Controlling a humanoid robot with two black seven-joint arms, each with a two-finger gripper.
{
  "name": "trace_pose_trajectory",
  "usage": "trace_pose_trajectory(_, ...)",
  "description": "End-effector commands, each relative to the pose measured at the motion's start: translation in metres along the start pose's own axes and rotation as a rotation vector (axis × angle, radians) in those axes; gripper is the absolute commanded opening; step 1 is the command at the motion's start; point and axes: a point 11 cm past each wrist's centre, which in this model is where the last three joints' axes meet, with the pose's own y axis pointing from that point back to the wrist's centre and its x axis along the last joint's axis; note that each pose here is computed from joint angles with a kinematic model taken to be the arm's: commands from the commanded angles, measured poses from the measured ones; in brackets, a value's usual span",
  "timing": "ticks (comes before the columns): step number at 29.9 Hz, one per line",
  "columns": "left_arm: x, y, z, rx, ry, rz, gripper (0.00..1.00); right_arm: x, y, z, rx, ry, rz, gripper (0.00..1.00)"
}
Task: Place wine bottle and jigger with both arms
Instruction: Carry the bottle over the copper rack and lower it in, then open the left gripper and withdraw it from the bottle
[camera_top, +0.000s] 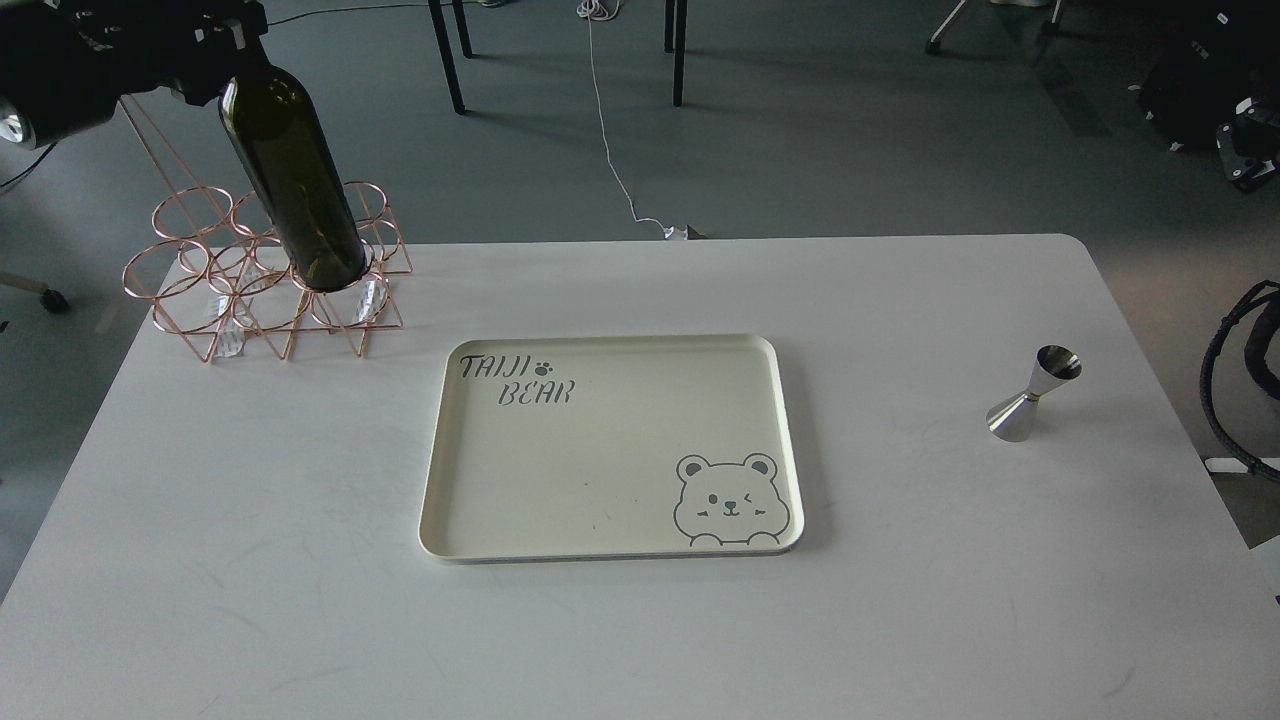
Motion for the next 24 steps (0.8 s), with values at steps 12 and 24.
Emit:
trace_pose_trajectory(12, -0.035, -0.012, -0.004, 0.009, 0.007, -0.055, 0.21, 0.001, 0.001, 0.002, -0.004, 0.001, 0.001, 0.96)
trace_pose_trajectory(24, -0.050, -0.022, -0.004, 0.013, 0.060, -0.066, 0.27, 0.001, 0.001, 0.002, -0.005, 0.001, 0.003, 0.96)
